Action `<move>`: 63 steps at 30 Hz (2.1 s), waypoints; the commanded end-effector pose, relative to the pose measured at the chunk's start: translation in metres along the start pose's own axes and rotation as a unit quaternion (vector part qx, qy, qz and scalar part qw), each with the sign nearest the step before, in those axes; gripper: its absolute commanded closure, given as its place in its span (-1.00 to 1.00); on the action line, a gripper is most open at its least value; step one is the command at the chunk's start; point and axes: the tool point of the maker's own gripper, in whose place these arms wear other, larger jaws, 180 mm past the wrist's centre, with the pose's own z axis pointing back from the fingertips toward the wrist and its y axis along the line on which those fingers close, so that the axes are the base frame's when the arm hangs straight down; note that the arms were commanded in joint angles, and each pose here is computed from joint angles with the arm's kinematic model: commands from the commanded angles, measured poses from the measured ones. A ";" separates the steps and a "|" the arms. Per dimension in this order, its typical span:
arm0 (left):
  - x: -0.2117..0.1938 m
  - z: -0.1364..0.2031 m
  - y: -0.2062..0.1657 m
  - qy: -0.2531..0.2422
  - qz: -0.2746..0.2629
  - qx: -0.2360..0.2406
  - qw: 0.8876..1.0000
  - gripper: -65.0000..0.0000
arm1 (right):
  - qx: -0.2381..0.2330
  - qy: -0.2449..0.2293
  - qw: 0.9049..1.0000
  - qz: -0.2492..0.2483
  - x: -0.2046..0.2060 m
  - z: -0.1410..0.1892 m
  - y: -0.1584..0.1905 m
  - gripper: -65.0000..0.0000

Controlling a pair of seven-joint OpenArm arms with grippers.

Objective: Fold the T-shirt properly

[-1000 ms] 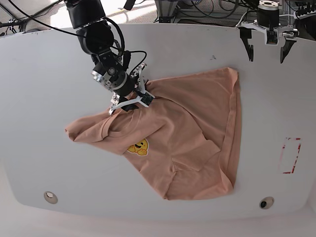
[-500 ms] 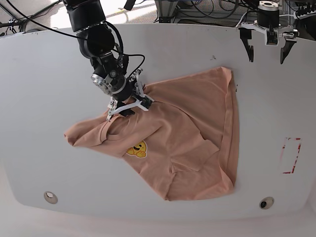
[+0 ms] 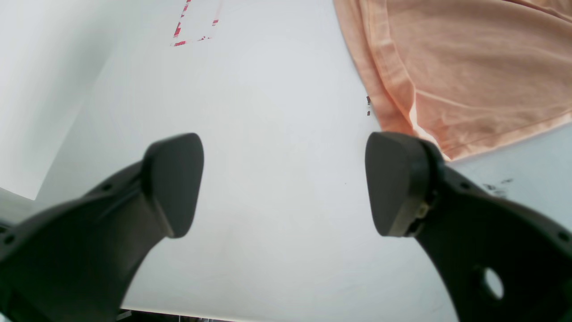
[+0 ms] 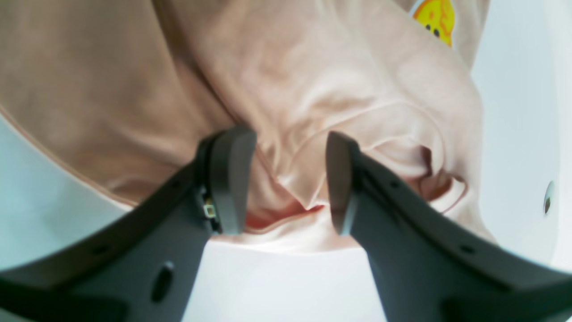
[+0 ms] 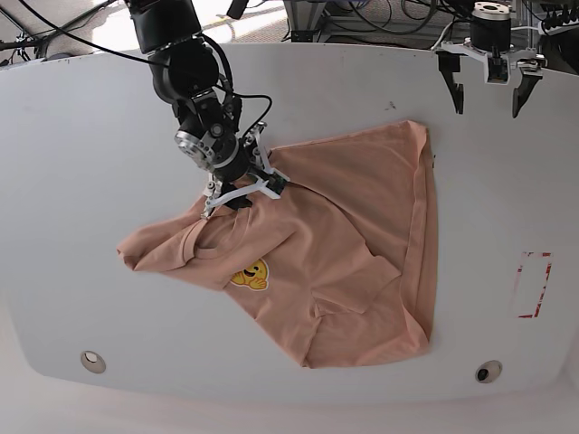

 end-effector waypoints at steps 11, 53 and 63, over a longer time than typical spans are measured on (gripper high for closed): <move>0.007 0.002 0.003 -0.015 -0.005 0.003 1.000 -0.63 | -0.003 -0.004 1.000 -0.002 0.001 -0.005 -0.004 0.17; -0.003 0.003 0.003 -0.002 -0.003 0.003 1.000 -0.63 | 0.092 -0.127 0.965 -0.210 0.054 -0.004 -0.029 0.15; -0.003 0.003 0.003 -0.002 -0.003 0.003 1.000 -0.63 | 0.094 -0.130 0.962 -0.222 0.068 -0.018 -0.039 0.15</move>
